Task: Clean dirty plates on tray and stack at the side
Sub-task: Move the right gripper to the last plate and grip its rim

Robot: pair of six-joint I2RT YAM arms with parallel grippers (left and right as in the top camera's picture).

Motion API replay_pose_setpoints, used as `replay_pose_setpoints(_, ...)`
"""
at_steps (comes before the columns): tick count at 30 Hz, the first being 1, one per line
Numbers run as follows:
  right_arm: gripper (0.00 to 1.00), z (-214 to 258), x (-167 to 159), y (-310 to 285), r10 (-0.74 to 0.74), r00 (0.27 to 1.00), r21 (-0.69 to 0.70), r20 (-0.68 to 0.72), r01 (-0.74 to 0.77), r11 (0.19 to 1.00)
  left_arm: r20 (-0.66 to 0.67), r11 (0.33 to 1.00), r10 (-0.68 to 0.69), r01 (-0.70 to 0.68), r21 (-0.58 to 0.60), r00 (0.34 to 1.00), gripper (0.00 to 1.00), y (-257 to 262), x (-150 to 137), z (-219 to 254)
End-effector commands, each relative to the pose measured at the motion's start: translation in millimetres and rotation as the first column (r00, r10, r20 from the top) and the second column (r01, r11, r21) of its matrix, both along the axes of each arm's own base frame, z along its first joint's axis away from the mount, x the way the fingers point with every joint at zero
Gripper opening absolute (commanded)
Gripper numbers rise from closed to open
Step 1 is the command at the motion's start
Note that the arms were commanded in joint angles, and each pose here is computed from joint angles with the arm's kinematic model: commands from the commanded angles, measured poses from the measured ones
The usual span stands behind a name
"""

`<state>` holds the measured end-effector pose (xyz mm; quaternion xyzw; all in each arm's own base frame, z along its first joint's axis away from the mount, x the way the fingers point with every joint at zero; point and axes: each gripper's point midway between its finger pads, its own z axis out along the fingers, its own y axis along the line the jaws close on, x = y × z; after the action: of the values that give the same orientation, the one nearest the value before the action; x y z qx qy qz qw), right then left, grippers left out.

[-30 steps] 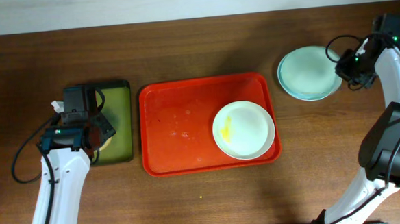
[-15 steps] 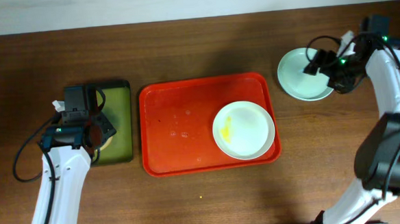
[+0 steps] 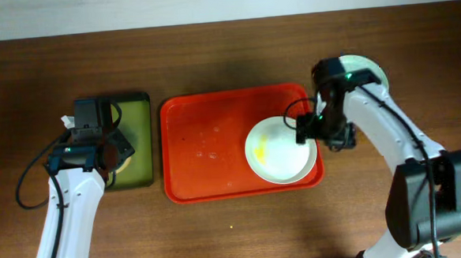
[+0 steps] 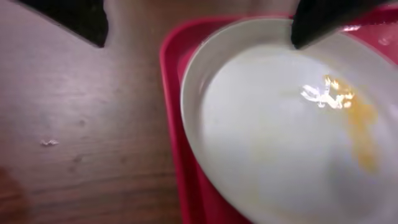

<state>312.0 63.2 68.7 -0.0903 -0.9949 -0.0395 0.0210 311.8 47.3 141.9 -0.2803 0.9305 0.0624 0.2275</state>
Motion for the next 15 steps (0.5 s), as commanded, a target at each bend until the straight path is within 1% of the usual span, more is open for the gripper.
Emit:
replay_pose_setpoints(1,0.68,-17.0,-11.6,8.6,-0.038,0.999,0.002,-0.031,0.038,0.999,-0.003,1.0,-0.011,0.011,-0.004,1.0,0.0,0.0,1.6,-0.3)
replay_pose_setpoints(5,0.61,-22.2,-14.5,9.4,-0.03,0.999,-0.007,-0.033,0.03,1.0,-0.003,1.0,-0.011,0.011,-0.004,1.0,0.0,-0.1,1.4,-0.5)
replay_pose_setpoints(8,0.59,-30.2,-13.9,3.6,-0.04,0.999,-0.039,-0.019,0.039,0.998,-0.003,1.0,-0.011,0.011,-0.003,1.0,0.0,0.1,1.4,-0.5)
replay_pose_setpoints(10,0.56,-37.9,-14.3,4.5,-0.04,0.999,-0.031,-0.01,0.039,0.999,-0.003,1.0,-0.011,0.011,-0.004,1.0,0.0,0.0,1.4,-0.5)
replay_pose_setpoints(11,0.49,-41.9,-15.6,7.1,-0.04,0.999,-0.014,-0.01,0.04,0.999,-0.003,1.0,-0.011,0.011,-0.004,1.0,0.0,0.0,1.4,-0.5)
replay_pose_setpoints(12,0.47,-44.1,-15.9,11.1,-0.039,0.999,0.01,-0.009,0.039,0.999,-0.003,1.0,-0.011,0.011,-0.004,1.0,0.0,0.0,1.4,-0.5)
replay_pose_setpoints(15,0.46,-45.8,-14.7,14.9,-0.039,0.999,0.033,-0.002,0.039,0.999,-0.003,1.0,-0.01,0.01,-0.004,1.0,0.0,0.0,1.4,-0.5)
